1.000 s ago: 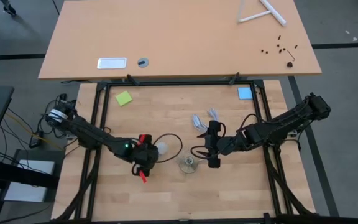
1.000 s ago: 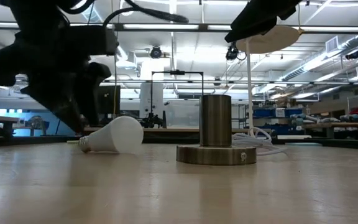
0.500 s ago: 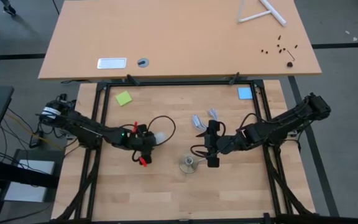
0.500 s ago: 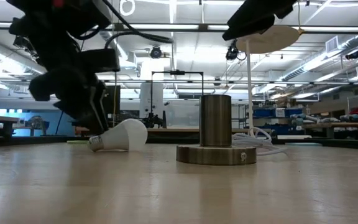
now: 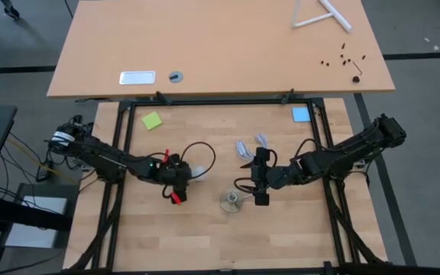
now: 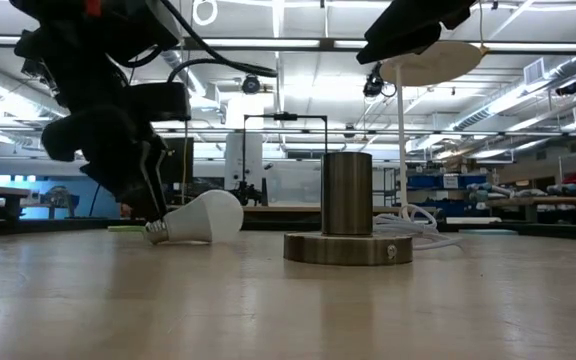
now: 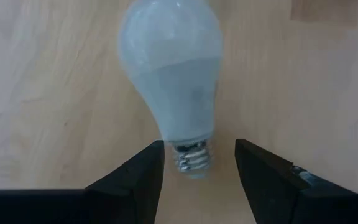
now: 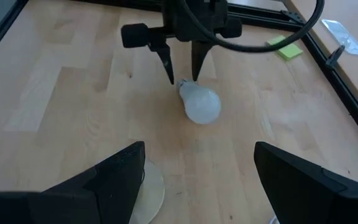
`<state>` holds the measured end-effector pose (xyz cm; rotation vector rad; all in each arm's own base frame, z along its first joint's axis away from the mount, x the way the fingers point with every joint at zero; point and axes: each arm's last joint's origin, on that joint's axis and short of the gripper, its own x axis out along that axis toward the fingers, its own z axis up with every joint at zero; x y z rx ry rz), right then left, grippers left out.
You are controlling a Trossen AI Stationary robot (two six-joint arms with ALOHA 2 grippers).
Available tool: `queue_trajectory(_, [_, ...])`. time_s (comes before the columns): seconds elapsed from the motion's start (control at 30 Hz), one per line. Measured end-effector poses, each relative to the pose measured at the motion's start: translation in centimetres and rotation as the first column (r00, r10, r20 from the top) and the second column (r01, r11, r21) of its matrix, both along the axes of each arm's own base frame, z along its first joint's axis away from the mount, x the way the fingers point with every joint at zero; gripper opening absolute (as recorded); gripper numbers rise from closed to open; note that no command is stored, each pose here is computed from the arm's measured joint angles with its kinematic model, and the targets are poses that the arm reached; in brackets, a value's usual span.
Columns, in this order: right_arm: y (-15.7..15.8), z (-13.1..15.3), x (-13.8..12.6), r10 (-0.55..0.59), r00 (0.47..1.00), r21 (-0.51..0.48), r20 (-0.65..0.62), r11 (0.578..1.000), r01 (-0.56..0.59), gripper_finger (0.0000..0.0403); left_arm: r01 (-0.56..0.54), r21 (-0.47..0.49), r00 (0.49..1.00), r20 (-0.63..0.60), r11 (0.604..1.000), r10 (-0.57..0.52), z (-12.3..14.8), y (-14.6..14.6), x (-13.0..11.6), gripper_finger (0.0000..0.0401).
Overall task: Screw lightbulb
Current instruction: Insert the lightbulb into the lamp
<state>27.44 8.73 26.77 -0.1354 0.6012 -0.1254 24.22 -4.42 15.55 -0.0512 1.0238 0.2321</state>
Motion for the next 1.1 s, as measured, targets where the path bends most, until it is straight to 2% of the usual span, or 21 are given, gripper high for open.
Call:
queue_trajectory(0.27, [0.0, 0.0, 0.0, 0.005, 1.0, -0.008, -0.003, 1.0, -0.005, 0.031, -0.061, -0.098, 0.996, 0.055, 0.993, 0.066, -0.1, 0.1, 0.7, 0.0205])
queue_trajectory(0.57, [0.0, 0.1, 0.1, 0.007, 1.0, -0.005, 0.01, 1.0, -0.007, 0.031, -0.058, -0.054, 0.998, 0.012, 0.997, 0.059, -2.7, 0.1, 1.9, 0.0204])
queue_trajectory(0.8, [0.0, 0.1, 0.1, 0.007, 1.0, -0.005, 0.01, 1.0, -0.007, 0.031, -0.045, -0.022, 0.998, 0.047, 0.999, 0.046, -2.8, 0.1, 2.5, 0.02])
queue_trajectory(1.1, [0.1, 0.1, 0.1, 0.011, 1.0, -0.008, 0.01, 1.0, -0.011, 0.031, 0.004, 0.024, 0.993, 0.116, 1.0, -0.007, -0.6, -0.1, 3.6, 0.0135])
